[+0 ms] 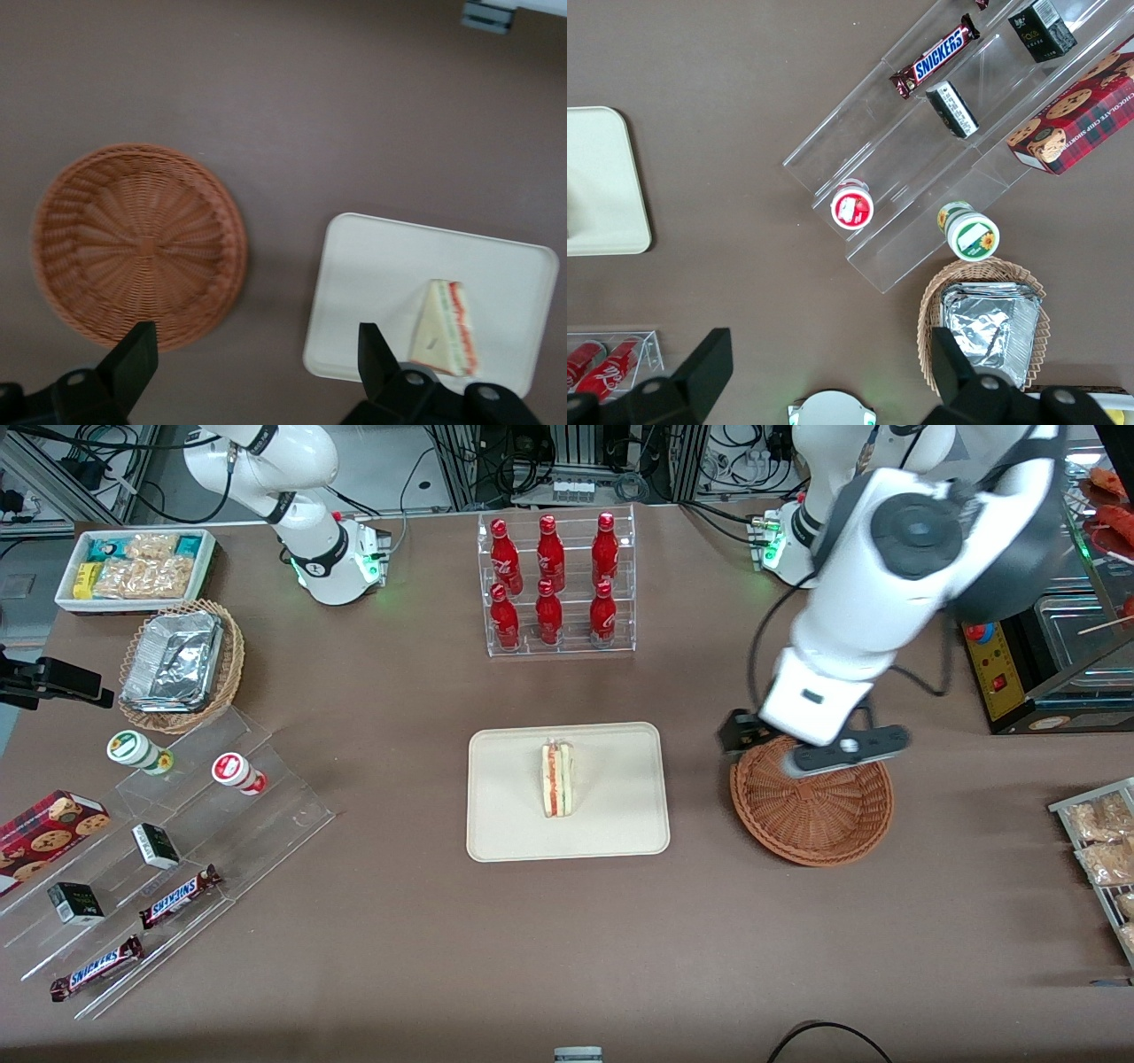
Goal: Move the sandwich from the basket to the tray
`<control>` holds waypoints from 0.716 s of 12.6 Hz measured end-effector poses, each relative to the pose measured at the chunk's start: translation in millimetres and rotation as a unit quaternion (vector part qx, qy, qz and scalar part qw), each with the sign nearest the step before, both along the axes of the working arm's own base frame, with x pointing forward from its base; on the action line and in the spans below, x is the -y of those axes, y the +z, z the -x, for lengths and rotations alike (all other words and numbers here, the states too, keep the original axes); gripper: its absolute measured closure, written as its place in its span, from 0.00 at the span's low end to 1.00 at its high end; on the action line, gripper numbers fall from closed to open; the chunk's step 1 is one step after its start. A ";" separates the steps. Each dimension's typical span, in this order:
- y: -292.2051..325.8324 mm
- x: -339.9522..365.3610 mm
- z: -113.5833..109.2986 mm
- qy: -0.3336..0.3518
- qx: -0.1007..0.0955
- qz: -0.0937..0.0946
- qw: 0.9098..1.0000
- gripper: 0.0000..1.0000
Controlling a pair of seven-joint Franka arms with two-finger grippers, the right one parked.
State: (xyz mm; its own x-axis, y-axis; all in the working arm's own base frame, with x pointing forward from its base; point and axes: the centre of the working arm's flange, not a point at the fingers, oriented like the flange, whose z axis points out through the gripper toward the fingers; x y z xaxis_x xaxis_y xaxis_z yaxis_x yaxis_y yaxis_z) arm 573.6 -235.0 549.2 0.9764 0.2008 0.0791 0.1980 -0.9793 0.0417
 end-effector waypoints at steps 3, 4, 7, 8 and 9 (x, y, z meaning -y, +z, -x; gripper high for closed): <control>10.6 -74.5 11.1 -0.050 -0.023 -0.011 0.998 0.00; 17.1 -96.5 15.3 -0.068 -0.032 -0.011 0.997 0.00; 33.4 -137.1 27.1 -0.108 -0.049 -0.016 0.993 0.00; 36.2 -145.7 30.0 -0.115 -0.054 -0.017 0.992 0.00; 37.6 -156.2 30.6 -0.116 -0.057 -0.016 0.991 0.00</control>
